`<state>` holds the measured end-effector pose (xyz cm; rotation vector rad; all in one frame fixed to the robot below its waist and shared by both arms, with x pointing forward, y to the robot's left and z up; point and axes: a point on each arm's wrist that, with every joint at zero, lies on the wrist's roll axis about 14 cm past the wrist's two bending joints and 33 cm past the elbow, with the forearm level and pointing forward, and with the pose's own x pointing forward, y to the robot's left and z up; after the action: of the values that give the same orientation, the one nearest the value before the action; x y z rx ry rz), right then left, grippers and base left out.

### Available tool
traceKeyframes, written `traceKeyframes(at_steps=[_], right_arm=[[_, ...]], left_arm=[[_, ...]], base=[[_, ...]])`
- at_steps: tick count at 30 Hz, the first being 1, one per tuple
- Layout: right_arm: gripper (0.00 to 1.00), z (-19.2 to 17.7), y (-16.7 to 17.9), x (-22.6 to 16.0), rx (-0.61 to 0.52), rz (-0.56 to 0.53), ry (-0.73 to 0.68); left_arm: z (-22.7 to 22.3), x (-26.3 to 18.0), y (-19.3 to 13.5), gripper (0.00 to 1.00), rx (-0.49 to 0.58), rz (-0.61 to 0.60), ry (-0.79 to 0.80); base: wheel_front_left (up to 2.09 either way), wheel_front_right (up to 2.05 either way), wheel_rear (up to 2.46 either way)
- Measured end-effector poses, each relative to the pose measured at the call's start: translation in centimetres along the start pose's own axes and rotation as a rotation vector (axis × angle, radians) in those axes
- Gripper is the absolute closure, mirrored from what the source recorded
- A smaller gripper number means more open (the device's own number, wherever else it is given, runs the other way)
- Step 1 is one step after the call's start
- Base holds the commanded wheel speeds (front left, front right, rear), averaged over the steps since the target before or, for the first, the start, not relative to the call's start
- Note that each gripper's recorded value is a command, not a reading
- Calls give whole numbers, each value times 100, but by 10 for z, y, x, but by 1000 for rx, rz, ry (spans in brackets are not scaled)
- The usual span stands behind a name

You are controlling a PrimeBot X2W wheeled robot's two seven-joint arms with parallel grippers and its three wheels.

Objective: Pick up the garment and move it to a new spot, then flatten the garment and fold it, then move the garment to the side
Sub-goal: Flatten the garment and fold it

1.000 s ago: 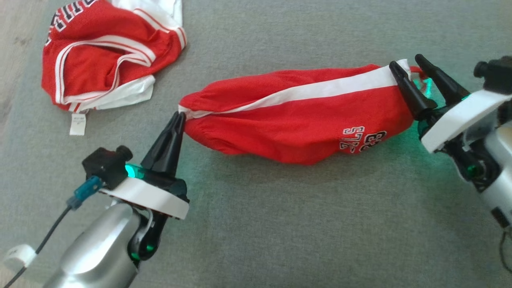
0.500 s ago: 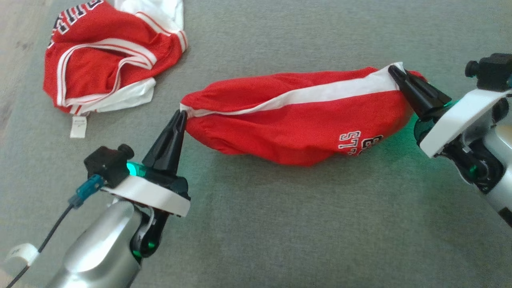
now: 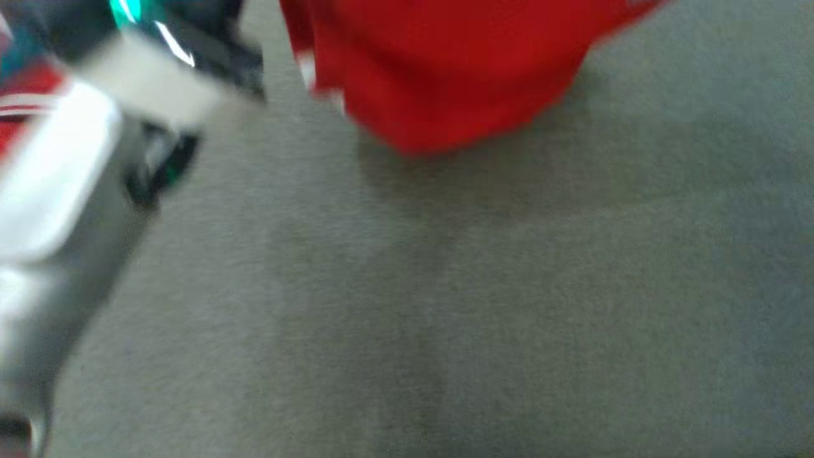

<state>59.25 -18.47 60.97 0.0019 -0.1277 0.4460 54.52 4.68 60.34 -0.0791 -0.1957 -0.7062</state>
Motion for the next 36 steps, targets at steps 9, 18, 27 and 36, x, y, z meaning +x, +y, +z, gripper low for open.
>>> traceKeyframes(at_steps=[9,18,27,36], right_arm=[[100,94,-93,9,-290,-219,-245],[100,54,-81,-18,-270,-219,-233],[100,-91,-25,-111,3,-258,67],[100,-119,25,-208,152,-364,173]], left_arm=[[62,122,3,100,223,-122,-247],[-12,103,2,100,133,-143,-178],[-151,-33,-44,100,-121,-62,215],[-172,-132,-110,100,-224,-35,385]], base=[[0,0,0],[0,0,0],[0,0,0],[0,0,0]])
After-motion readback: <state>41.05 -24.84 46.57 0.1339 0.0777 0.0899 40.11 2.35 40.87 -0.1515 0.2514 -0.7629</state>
